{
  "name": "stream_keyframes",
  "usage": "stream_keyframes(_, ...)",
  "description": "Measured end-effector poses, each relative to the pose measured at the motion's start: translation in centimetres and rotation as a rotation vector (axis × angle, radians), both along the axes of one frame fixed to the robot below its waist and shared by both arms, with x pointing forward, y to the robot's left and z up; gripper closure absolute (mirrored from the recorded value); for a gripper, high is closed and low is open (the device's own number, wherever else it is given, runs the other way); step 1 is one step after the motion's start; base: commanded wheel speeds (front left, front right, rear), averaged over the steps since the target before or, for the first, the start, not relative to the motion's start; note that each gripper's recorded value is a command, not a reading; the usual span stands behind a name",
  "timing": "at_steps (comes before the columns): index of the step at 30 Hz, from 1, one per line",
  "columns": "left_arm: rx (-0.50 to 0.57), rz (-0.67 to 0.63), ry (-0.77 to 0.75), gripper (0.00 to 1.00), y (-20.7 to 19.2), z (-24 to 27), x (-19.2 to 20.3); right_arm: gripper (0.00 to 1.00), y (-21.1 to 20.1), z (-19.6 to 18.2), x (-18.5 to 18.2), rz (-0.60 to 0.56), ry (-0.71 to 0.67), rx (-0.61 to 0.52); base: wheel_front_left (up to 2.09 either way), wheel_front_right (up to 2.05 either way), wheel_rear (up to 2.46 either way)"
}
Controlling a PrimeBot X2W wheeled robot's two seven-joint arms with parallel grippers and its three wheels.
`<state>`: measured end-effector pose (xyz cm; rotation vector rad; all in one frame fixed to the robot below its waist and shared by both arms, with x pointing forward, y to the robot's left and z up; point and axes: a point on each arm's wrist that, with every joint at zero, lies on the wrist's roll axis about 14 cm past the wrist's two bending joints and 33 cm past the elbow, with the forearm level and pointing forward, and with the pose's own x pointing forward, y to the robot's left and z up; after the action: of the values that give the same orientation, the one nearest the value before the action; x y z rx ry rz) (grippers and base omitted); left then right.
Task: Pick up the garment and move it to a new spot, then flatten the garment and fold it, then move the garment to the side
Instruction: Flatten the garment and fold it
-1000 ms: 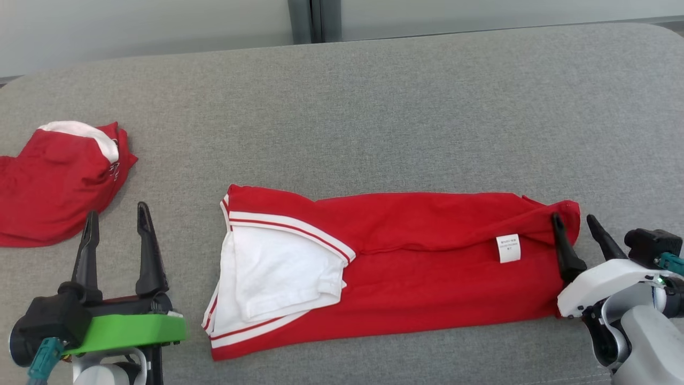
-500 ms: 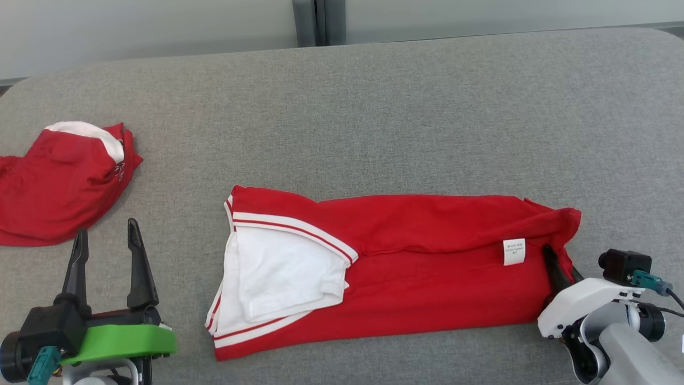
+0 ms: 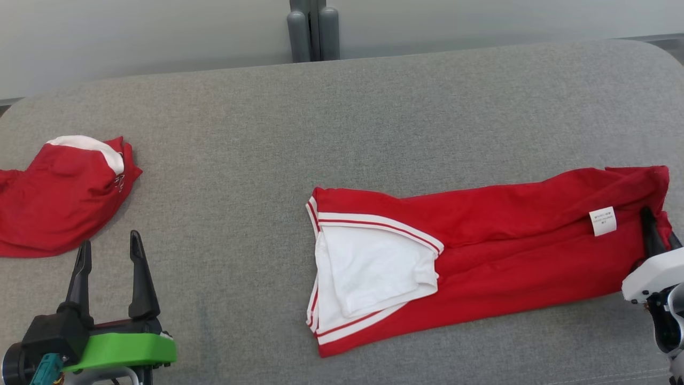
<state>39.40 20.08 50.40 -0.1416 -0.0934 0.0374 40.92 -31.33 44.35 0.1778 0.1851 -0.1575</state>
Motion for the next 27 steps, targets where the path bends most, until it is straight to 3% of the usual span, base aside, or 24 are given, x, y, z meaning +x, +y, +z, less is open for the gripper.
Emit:
stream_keyframes(8, -0.001, 0.004, -0.005, 0.0, 0.0, 0.3, -0.7, 1.0, 2.3, 3.3, 0.6, 0.073, -0.11, -0.035, 0.0, 0.0, 0.0)
stream_keyframes(17, -0.003, 0.009, -0.006, 0.0, 0.2, 0.4, -1.1, 1.0, 12.1, 5.4, 1.3, 0.311, -0.209, 0.002, 0.0, 0.0, 0.0)
stream_keyframes(27, -0.005, 0.028, 0.009, 0.0, 0.9, -0.1, -1.7, 1.0, 21.4, 5.0, 0.6, 0.539, -0.211, 0.071, 0.0, 0.0, 0.0)
